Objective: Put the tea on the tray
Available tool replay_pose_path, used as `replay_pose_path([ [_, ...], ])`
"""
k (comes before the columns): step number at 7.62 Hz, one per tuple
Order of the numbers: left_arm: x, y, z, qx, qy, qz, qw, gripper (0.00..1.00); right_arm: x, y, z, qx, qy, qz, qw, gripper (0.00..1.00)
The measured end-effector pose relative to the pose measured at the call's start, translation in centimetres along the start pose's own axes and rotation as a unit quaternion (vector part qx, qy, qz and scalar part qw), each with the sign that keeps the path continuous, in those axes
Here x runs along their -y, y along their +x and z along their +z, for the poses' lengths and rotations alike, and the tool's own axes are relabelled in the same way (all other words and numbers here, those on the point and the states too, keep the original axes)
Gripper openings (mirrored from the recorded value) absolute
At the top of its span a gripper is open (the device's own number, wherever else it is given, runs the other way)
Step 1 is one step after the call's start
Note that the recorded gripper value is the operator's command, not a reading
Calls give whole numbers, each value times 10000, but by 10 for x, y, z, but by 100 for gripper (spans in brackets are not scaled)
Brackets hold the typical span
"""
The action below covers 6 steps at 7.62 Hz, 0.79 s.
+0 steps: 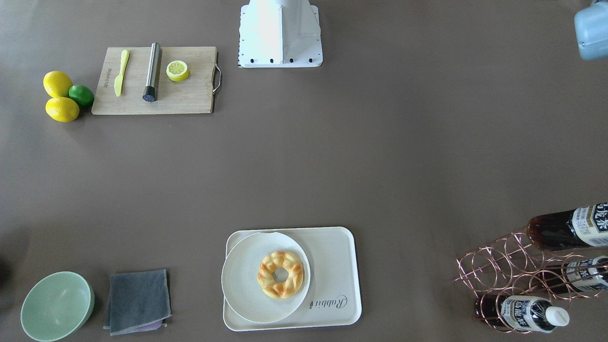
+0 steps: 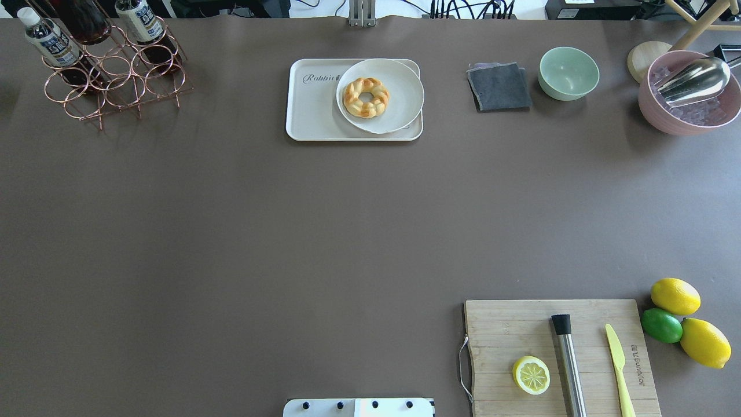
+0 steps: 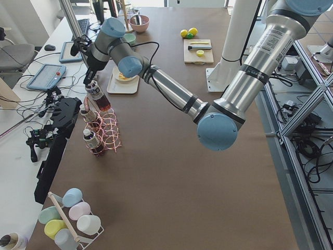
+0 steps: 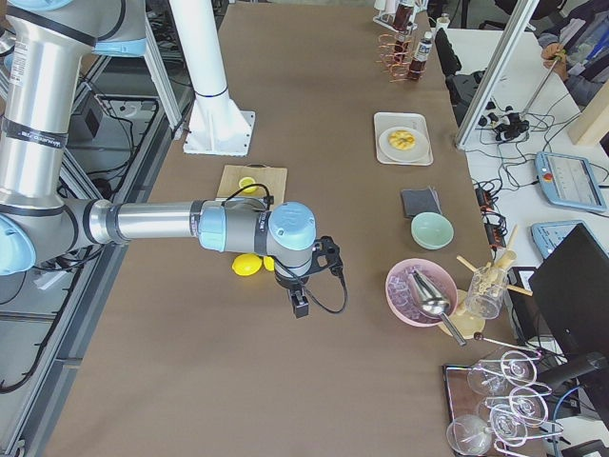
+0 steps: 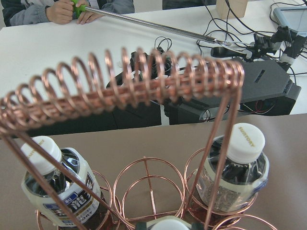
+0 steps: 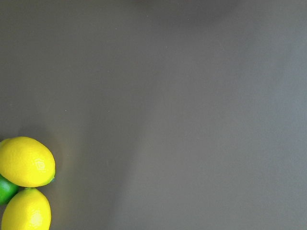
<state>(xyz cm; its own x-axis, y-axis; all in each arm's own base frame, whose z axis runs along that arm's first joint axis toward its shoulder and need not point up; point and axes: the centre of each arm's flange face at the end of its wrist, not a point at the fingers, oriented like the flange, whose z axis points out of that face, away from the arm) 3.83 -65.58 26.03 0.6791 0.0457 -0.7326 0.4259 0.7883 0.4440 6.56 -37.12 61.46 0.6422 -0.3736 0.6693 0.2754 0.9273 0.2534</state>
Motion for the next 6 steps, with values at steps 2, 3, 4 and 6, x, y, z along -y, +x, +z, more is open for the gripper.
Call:
replay_pose_path([
  [2, -14, 43, -39, -108, 16, -209, 9997, 0, 2, -1, 0, -2, -5, -19, 10000, 100],
  [3, -34, 78, -47, -52, -47, -282, 9996, 0, 3, -1, 0, -3, -4, -29, 10000, 100],
  [4, -60, 125, -55, 61, -145, -301, 9994, 0, 5, -2, 1, 0, -13, -51, 10000, 100],
  [6, -121, 222, -58, 70, -345, -660, 9972, 0, 7, -4, 4, 15, -52, -87, 9999, 100],
])
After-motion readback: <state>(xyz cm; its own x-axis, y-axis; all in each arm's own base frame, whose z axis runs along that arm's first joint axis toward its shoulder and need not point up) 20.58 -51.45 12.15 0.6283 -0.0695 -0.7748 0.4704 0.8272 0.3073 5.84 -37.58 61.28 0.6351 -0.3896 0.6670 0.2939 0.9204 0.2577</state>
